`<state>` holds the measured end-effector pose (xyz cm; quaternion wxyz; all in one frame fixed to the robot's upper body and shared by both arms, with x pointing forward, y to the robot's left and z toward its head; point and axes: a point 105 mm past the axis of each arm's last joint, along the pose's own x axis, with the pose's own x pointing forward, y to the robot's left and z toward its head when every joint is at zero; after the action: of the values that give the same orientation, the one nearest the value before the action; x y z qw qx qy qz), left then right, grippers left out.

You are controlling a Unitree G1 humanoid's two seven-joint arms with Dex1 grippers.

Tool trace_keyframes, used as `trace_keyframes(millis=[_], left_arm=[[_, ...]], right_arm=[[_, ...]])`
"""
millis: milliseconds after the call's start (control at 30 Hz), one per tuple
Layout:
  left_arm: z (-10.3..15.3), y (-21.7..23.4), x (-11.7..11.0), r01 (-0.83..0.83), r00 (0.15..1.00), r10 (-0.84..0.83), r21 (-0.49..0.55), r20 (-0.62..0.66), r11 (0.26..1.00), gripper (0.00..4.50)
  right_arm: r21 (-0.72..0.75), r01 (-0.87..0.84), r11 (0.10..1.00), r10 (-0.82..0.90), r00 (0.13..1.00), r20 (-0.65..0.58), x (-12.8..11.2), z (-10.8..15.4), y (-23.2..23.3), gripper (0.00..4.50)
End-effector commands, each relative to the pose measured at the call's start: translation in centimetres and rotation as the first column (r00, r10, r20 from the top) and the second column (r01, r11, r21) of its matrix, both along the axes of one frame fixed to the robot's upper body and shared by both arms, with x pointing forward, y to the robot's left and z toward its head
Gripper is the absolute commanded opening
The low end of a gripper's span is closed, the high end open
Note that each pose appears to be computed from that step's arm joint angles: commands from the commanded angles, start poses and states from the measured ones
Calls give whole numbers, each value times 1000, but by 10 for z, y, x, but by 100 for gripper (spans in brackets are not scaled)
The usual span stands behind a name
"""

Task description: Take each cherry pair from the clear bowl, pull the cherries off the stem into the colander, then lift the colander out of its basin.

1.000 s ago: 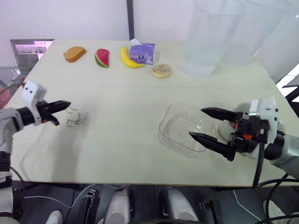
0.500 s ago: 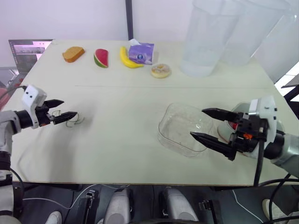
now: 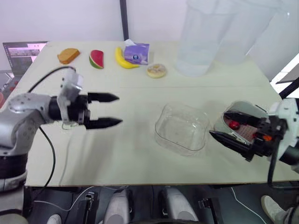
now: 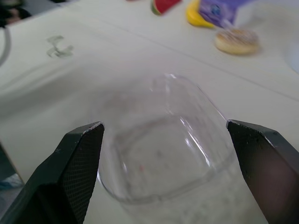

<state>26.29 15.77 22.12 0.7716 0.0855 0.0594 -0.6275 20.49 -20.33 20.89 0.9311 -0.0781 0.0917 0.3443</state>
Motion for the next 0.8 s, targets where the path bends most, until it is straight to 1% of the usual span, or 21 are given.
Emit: trace_keyframes(millis=[33,133,200,333,467,600,633,667,800], left_arm=[[2,9,-8,3,999,-5,44,49,999,446],[-1,7,-9,11,997,-14,48,70,999,446],[0,-1,-10,35,997,-37,24,73,999,446],[-2,-4,-7,57,995,-59,28,80,998,446],[-1,-6,-5,71,994,-73,27,87,997,446],[-2,-12,-9,112,989,-115,39,90,993,446],[-2,-14,-10,121,988,-124,39,87,992,446],[-2,-17,-11,142,985,-147,51,89,988,446],[-5,-27,-14,213,966,-226,111,126,971,446]], right_arm=[[-57,45,997,-45,999,3,-16,-3,-12,450],[-100,87,991,-88,996,-11,-28,-10,-27,450],[-103,79,992,-79,997,1,-32,-10,-25,450],[-106,41,994,-39,999,15,-33,-11,-13,450],[-103,54,993,-52,998,27,-35,-10,-13,450],[-73,221,972,-220,975,31,-25,-7,-35,450],[-68,270,961,-270,963,10,-21,-8,-43,450],[-102,289,952,-294,955,-36,-17,-14,-50,450],[-233,273,933,-318,929,-188,-8,-23,-69,450]])
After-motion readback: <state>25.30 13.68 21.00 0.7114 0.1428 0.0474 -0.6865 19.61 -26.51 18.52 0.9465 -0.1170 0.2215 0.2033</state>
